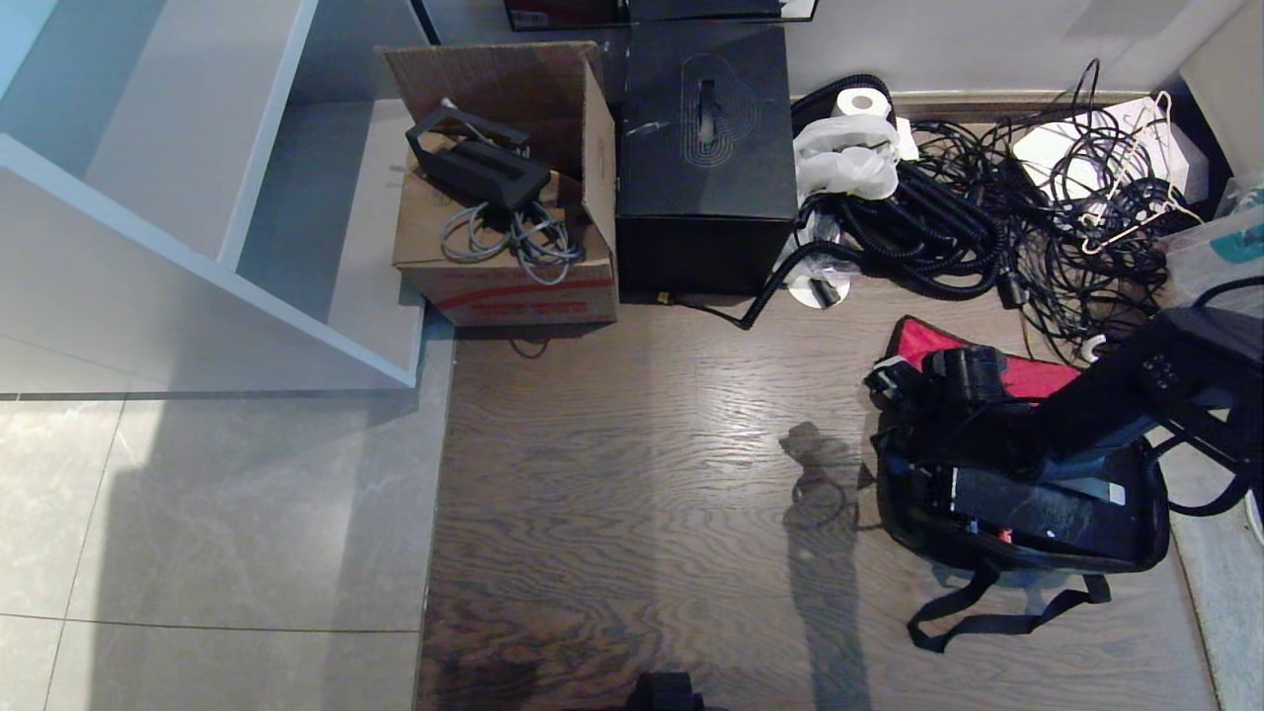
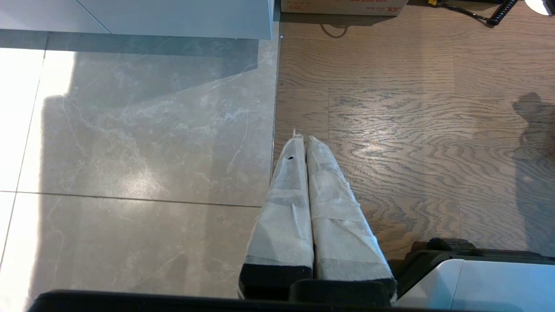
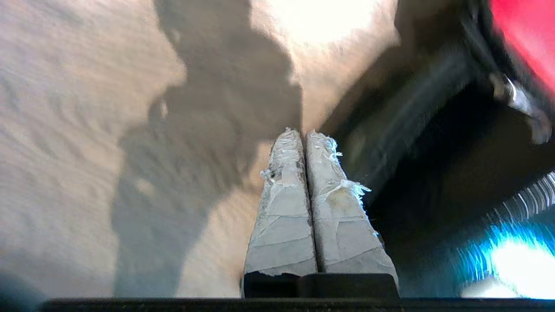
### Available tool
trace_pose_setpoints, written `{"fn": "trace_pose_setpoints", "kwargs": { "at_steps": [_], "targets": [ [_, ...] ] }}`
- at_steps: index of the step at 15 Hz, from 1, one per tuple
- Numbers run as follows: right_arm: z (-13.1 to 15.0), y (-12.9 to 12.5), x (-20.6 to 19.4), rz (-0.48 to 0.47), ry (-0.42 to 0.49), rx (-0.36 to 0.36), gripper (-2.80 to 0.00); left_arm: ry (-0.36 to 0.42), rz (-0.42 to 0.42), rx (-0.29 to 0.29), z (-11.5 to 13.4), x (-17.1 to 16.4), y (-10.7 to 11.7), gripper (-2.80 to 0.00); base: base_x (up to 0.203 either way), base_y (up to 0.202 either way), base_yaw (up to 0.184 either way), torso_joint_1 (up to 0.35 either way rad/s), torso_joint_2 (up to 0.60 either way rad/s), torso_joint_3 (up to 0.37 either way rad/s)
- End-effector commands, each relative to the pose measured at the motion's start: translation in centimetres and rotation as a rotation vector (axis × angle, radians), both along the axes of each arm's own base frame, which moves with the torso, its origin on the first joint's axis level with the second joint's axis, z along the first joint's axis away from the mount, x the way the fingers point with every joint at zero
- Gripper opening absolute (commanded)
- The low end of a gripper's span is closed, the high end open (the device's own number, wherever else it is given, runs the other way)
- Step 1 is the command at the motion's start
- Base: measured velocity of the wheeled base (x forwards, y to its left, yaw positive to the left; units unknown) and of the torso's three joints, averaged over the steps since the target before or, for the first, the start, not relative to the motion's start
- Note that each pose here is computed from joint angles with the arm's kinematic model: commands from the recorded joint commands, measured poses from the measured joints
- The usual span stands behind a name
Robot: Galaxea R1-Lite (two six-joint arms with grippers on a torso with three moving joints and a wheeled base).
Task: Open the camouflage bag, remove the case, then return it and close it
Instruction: Close the top of the storage box
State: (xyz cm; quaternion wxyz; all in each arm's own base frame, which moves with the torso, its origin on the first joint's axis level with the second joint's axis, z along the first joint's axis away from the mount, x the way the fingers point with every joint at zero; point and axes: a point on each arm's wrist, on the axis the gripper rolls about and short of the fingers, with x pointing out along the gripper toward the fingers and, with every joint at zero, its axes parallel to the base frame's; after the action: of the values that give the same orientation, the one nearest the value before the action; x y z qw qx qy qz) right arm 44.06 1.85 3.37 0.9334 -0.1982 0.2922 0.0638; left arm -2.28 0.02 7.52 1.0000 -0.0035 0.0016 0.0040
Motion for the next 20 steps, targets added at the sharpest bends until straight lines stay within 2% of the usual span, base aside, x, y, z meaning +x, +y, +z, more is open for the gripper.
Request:
{"fn": "trace_pose_setpoints", "kwargs": {
  "at_steps": [1, 2, 6, 9, 11, 17, 20],
  "targets": [
    [-1.5, -0.2, 1.3, -0.011, -0.021, -0.009, -2.8, 0.0, 0.0, -0.001, 0.0, 0.0, 0.0, -2.8, 0.0, 0.0, 0.0, 0.0, 0.0, 0.0],
    [-1.2, -0.3, 1.8, -0.035, -0.041, -0.023, 0.0, 0.0, 0.0, -0.001, 0.0, 0.0, 0.0, -2.8, 0.0, 0.0, 0.0, 0.0, 0.0, 0.0],
    [-1.5, -0.7, 3.3, -0.152, -0.079, -0.089, 0.0, 0.0, 0.0, -0.001, 0.0, 0.0, 0.0, -2.8, 0.0, 0.0, 0.0, 0.0, 0.0, 0.0],
    [-1.7, -0.9, 3.8, -0.168, -0.089, -0.092, 0.0, 0.0, 0.0, -0.001, 0.0, 0.0, 0.0, -2.8, 0.0, 0.0, 0.0, 0.0, 0.0, 0.0],
    [-1.9, -1.0, 4.3, -0.216, -0.099, -0.093, 0.0, 0.0, 0.0, -0.001, 0.0, 0.0, 0.0, -2.8, 0.0, 0.0, 0.0, 0.0, 0.0, 0.0],
    [-4.2, -1.1, 4.4, -0.259, -0.034, -0.12, 0.0, 0.0, 0.0, -0.001, 0.0, 0.0, 0.0, -2.8, 0.0, 0.0, 0.0, 0.0, 0.0, 0.0],
    [-5.6, -1.0, 4.7, -0.279, -0.008, -0.093, 0.0, 0.0, 0.0, -0.001, 0.0, 0.0, 0.0, -2.8, 0.0, 0.0, 0.0, 0.0, 0.0, 0.0]
  ]
}}
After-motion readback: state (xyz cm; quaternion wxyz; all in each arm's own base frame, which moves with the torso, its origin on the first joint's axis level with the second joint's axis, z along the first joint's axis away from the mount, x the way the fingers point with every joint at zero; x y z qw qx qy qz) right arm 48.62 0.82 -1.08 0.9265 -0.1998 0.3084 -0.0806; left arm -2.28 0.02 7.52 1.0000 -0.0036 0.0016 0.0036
